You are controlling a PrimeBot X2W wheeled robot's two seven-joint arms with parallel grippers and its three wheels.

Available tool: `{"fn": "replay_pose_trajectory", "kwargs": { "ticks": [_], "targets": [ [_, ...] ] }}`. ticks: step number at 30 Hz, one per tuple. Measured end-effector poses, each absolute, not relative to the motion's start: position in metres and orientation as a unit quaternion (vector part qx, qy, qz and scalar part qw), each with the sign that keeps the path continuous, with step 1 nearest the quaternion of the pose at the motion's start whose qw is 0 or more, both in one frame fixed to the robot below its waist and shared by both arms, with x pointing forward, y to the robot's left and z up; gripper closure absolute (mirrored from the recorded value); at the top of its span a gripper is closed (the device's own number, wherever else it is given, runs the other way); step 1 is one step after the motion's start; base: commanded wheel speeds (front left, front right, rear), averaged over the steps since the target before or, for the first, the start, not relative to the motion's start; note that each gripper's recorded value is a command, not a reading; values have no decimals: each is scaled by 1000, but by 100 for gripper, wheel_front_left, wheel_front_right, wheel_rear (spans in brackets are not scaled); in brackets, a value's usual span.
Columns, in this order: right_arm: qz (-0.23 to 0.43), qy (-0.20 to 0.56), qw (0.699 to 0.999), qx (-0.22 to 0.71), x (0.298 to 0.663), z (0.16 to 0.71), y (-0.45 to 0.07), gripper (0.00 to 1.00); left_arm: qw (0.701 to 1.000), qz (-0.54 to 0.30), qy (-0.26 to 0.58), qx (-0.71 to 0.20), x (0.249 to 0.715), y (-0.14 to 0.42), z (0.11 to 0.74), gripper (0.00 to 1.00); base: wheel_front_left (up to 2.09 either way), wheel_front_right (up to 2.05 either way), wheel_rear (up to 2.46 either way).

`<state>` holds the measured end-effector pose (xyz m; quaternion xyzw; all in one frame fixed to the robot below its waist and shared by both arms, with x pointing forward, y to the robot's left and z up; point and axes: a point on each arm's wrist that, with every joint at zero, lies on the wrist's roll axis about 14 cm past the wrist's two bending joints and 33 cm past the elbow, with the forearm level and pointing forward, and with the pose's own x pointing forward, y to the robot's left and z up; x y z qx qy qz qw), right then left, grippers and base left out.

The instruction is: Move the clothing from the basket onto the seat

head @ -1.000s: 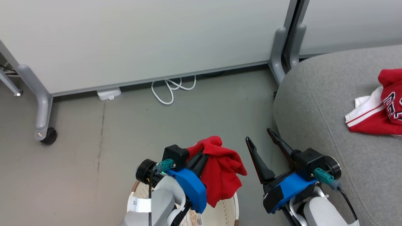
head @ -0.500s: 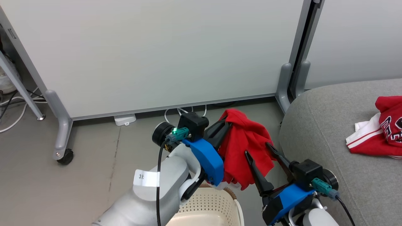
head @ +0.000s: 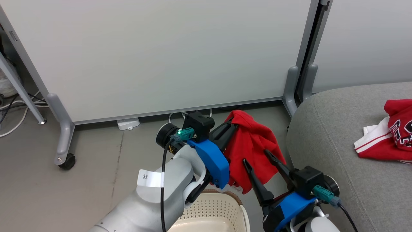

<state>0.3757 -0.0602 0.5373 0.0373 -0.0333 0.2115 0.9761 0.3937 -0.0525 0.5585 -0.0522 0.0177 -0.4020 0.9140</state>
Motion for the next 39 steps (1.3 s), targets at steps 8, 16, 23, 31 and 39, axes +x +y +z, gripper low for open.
{"fn": "replay_pose_trajectory", "kwargs": {
  "ticks": [8, 16, 23, 31, 39],
  "targets": [
    [243, -8, 968, 57, 372, 530, -39, 0, 914, -401, 24, -57, 396, -52, 554, 100, 0, 0, 0],
    [247, 11, 967, 62, 387, 529, -36, 0, 912, -405, 31, -63, 396, -56, 549, 100, 0, 0, 0],
    [256, 38, 965, 45, 401, 520, -30, 0, 910, -408, 39, -68, 393, -58, 543, 100, 0, 0, 0],
    [250, 56, 967, -2, 415, 507, -36, 100, 905, -416, 43, -74, 389, -63, 543, 100, 0, 0, 0],
    [251, 59, 966, -17, 417, 501, -37, 100, 904, -418, 43, -76, 387, -64, 544, 100, 0, 0, 0]
  ]
}}
